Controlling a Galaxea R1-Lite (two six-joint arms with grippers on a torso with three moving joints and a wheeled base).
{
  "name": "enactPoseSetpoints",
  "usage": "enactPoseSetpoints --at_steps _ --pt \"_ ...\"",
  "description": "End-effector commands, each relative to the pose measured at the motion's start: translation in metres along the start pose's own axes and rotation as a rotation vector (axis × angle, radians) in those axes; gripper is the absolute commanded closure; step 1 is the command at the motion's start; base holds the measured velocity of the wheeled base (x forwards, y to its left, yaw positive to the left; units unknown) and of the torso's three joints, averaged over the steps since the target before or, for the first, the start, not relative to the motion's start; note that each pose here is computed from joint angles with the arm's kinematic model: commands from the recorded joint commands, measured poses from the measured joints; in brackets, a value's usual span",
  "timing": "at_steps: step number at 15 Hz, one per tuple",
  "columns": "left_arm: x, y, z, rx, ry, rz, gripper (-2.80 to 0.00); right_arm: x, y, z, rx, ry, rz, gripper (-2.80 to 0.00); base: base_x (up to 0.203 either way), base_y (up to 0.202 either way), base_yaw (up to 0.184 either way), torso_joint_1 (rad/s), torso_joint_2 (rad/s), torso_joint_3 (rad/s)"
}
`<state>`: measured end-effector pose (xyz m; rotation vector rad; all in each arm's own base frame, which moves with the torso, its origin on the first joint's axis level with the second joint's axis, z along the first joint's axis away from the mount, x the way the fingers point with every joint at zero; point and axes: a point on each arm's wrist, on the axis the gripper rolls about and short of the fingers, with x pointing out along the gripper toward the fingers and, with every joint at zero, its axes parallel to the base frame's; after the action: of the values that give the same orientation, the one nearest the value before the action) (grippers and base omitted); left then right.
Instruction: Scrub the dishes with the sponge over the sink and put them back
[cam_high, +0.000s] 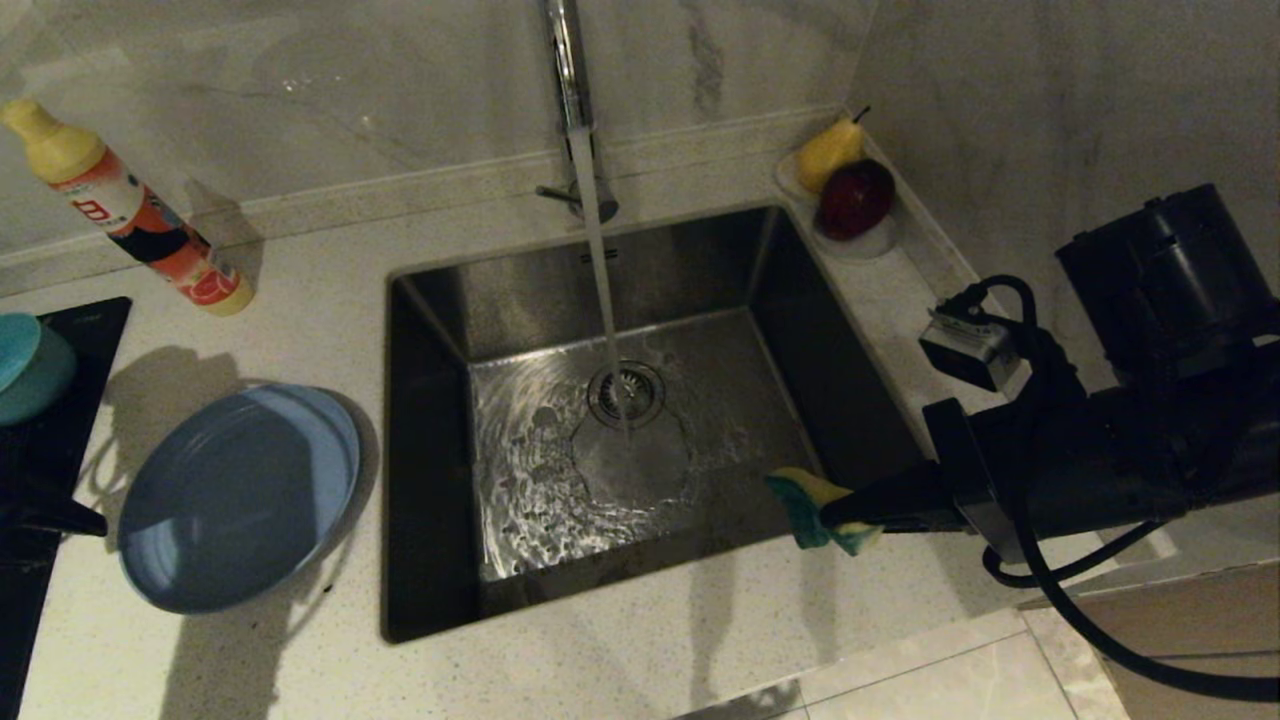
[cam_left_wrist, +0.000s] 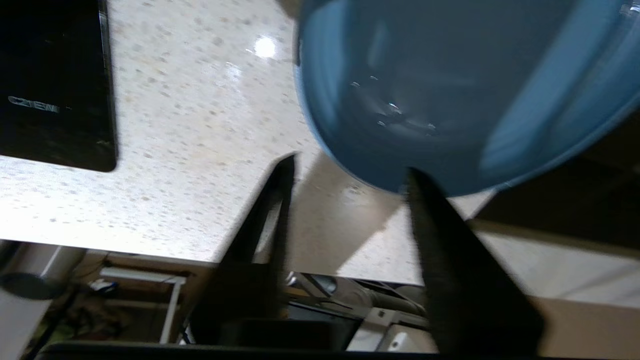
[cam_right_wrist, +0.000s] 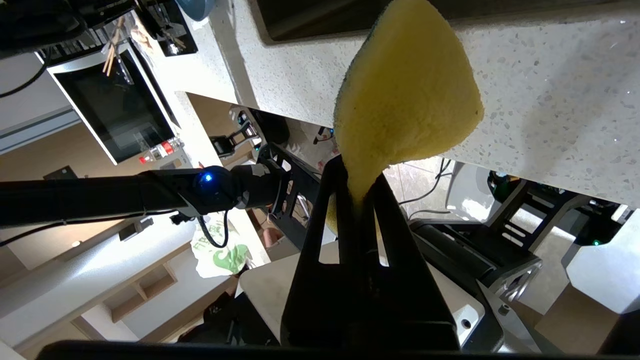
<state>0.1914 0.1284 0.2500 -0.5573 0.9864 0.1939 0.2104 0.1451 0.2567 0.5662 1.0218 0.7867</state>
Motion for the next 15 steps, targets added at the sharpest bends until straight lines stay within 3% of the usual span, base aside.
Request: enactPoseSetpoints --at_steps 1,3,10,15 --pt "0.008 0.004 0.004 -0.005 0.021 0.040 -2.80 0.000 0.000 0.000 0.005 0.004 0.002 0.00 0.000 0.000 0.000 0.000 0.00 0.000" --pt "0.013 0.006 0.005 -0.010 0.039 0.065 -2.80 0.000 0.000 0.000 0.005 0.005 0.001 0.00 0.000 0.000 0.000 0.000 0.00 0.000" --pt "0.033 -0.002 -0.010 0.006 0.123 0.040 -2.80 0.002 -0.002 -0.001 0.010 0.010 -0.001 0.00 0.000 0.000 0.000 0.000 0.00 0.000" --pt "0.041 0.002 -0.008 0.033 0.041 0.110 -2.80 0.003 -0.004 -0.002 0.014 0.017 -0.007 0.00 0.000 0.000 0.000 0.000 0.00 0.000"
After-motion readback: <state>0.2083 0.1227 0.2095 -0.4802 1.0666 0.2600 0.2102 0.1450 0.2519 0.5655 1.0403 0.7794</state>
